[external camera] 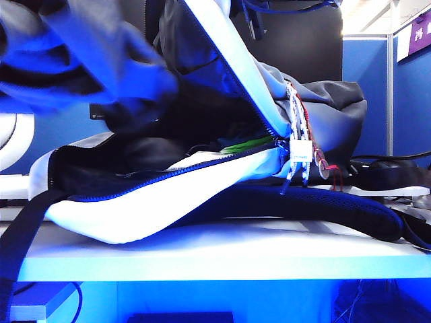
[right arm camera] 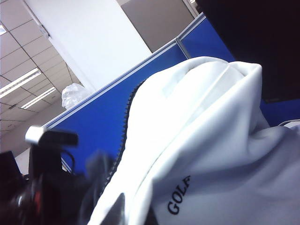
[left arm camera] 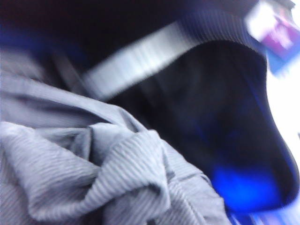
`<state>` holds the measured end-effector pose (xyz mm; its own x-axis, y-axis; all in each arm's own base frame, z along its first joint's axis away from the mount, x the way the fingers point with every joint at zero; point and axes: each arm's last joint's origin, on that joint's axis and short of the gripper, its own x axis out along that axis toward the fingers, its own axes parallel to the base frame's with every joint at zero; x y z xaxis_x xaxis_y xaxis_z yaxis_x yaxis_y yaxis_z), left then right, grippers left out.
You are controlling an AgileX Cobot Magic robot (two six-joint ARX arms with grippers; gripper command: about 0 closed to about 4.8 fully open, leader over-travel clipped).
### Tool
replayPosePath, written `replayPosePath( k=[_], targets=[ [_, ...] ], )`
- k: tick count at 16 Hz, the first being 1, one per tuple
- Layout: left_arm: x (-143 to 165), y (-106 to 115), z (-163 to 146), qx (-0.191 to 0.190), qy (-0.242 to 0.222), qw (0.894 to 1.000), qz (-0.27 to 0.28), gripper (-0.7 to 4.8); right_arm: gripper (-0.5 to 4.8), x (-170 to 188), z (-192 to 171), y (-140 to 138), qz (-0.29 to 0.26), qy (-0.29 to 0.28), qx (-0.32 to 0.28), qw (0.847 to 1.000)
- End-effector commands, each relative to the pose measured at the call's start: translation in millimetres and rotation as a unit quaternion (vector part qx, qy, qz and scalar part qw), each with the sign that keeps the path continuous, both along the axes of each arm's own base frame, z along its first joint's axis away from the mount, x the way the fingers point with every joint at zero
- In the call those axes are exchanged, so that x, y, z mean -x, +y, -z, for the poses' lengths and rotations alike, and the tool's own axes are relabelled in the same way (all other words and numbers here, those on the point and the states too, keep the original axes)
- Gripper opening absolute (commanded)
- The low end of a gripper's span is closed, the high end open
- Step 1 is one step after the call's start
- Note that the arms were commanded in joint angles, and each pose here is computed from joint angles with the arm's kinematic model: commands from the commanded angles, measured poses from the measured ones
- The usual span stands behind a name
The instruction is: Put the gray clothes into the backpack.
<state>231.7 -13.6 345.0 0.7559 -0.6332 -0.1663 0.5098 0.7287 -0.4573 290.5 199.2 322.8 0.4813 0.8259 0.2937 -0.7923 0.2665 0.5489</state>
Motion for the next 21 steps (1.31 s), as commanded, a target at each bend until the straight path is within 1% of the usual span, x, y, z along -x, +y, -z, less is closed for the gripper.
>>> replayPosePath(
  k=[1,2,3,5,6,7,9,10,11,13,14,15,16,17,18,19,21],
  targets=[
    [-4.5,-45.4,16.9,-0.057,-0.012,0.998,0.036,-0.05,-0.01,9.9,-20.3,-1.0,-0.030,-0.056,-0.037,0.997],
    [-10.9,-58.6,20.0,-0.067,-0.026,0.997,0.028,-0.05,-0.01,10.9,-20.7,-0.7,-0.048,-0.054,-0.038,0.997],
    [-29.2,-71.9,28.4,-0.063,-0.049,0.996,0.027,-0.05,-0.01,13.0,-21.1,-0.1,-0.085,-0.046,-0.038,0.995],
    [-56.4,-81.4,46.2,-0.029,-0.049,0.998,0.022,-0.05,-0.01,15.1,-20.5,0.8,-0.126,-0.045,-0.026,0.991],
    [-80.6,-88.3,69.9,-0.009,-0.042,0.999,0.009,-0.05,-0.01,16.5,-20.3,1.1,-0.152,-0.042,-0.021,0.987],
    [-95.3,-92.4,87.5,0.007,-0.039,0.999,0.004,-0.05,-0.01,17.4,-21.2,1.1,-0.161,-0.041,-0.024,0.986],
    [-113.4,-102.0,111.1,0.067,-0.041,0.997,0.003,-0.05,-0.01,17.3,-21.1,1.0,-0.162,-0.039,-0.023,0.986],
    [-121.8,-104.4,119.6,0.106,-0.062,0.992,-0.016,-0.05,-0.01,17.8,-20.8,1.2,-0.170,-0.040,-0.020,0.984],
    [-126.1,-106.7,123.7,0.132,-0.073,0.988,-0.028,-0.05,-0.01,17.8,-20.7,1.2,-0.171,-0.039,-0.019,0.984],
    [-135.5,-112.0,129.0,0.169,-0.070,0.983,-0.032,-0.05,-0.01,17.5,-20.7,1.2,-0.167,-0.039,-0.020,0.985],
    [-136.6,-117.1,128.1,0.182,-0.080,0.980,-0.030,-0.05,-0.01,17.2,-20.2,1.4,-0.167,-0.038,-0.020,0.985],
    [-138.9,-124.1,125.9,0.203,-0.090,0.975,-0.031,-0.05,-0.01,16.8,-20.1,1.4,-0.163,-0.038,-0.021,0.986],
    [-140.1,-129.4,123.9,0.199,-0.092,0.975,-0.025,0.18,-0.01,16.2,-19.8,1.4,-0.156,-0.037,-0.024,0.987],
    [-139.9,-133.3,122.0,0.187,-0.102,0.977,-0.019,2.42,-0.01,15.9,-19.9,1.3,-0.150,-0.036,-0.026,0.988],
    [-139.4,-133.2,119.6,0.187,-0.115,0.975,-0.016,4.79,-0.01,15.4,-20.1,1.0,-0.144,-0.038,-0.028,0.988],
    [-139.2,-132.6,118.1,0.190,-0.121,0.974,-0.015,4.79,-0.01,15.1,-20.1,0.8,-0.139,-0.040,-0.028,0.989],
    [-139.2,-119.9,110.4,0.180,-0.125,0.974,0.054,4.79,-0.01,14.6,-20.2,0.5,-0.128,-0.049,-0.027,0.990]
  ],
)
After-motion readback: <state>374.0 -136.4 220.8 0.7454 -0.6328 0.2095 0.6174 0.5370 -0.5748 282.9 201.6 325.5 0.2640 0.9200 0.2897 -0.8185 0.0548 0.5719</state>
